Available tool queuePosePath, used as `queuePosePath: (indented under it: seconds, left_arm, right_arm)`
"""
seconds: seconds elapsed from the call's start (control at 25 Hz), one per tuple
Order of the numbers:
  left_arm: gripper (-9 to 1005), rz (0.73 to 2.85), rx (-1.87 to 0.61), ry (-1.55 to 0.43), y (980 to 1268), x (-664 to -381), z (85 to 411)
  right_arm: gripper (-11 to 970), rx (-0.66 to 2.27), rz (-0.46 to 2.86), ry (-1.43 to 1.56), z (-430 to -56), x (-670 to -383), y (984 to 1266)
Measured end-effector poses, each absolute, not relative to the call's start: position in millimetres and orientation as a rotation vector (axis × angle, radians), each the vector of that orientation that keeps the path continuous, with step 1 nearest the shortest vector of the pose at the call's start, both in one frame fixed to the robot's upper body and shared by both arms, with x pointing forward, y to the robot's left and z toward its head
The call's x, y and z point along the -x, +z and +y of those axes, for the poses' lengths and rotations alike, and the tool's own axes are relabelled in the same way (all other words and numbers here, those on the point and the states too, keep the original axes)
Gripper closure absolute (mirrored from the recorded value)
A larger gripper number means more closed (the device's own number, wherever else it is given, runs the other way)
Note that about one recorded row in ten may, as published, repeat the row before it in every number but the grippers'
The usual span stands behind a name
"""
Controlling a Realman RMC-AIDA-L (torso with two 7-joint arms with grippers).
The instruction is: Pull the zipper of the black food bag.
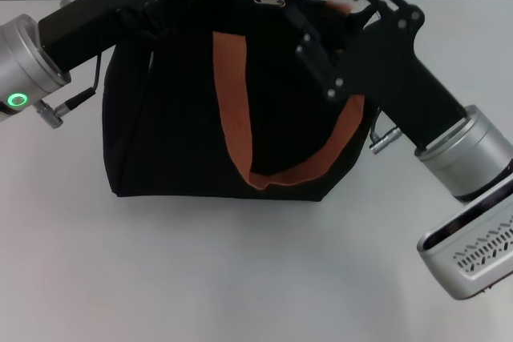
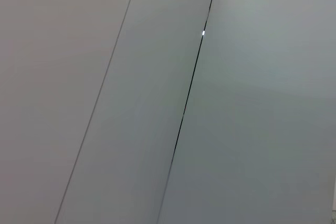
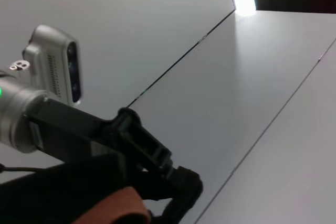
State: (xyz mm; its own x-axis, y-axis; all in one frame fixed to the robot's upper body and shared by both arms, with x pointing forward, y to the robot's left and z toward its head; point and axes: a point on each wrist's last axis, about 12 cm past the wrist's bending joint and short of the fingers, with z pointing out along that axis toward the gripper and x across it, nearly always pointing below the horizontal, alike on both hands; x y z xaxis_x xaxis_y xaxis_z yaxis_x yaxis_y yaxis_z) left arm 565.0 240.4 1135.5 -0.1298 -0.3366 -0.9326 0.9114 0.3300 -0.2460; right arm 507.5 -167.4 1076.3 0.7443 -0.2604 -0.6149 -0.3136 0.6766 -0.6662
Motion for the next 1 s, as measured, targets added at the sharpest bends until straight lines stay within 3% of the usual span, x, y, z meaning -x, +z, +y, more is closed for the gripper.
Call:
queuePosePath:
  seconds: [1.0]
  left_arm:
    - [917, 1.243, -0.623, -1.199, 1135, -564, 237]
  right_arm:
    - [477, 0.826, 0.830, -0.015, -148, -506, 1072]
